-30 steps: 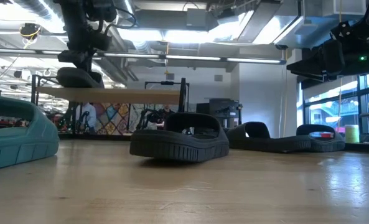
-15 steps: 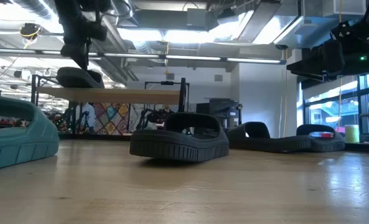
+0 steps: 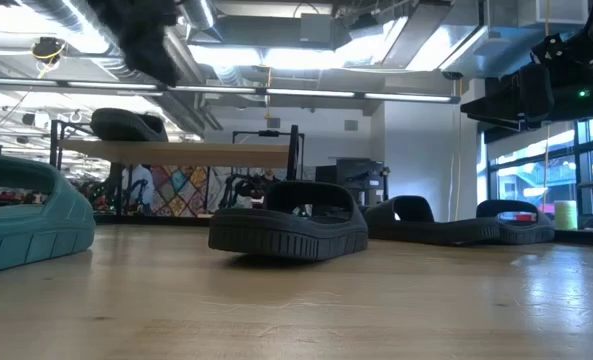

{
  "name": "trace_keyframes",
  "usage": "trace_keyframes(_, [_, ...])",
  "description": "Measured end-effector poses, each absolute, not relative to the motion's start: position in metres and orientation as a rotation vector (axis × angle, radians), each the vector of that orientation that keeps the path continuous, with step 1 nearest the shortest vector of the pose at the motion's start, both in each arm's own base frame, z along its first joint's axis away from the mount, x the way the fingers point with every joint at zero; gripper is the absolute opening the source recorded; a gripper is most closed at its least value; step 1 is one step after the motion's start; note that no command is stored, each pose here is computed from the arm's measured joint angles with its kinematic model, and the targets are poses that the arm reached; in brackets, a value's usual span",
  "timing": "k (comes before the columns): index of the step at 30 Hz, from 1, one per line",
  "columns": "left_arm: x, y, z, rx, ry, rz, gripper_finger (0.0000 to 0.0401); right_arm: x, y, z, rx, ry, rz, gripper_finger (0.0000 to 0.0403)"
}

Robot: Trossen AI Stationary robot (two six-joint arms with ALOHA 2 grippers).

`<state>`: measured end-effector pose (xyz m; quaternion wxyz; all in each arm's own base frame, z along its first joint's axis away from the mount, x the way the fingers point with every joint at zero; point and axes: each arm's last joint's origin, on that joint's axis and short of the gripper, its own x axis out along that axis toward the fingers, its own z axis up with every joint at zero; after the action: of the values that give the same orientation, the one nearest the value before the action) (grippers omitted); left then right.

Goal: Pick and place slides into the shelf
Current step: Put the black slipper on the shelf

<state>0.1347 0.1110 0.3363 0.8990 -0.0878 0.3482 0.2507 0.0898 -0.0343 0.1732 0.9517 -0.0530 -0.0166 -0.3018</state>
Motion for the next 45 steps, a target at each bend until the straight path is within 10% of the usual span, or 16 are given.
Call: trace_keyframes(45, [0.171,0.141,0.283,-0.34,1.062,1.001,0.0156,0.09,-0.034,0.173,-0.108,-0.034,-0.614,0.0257])
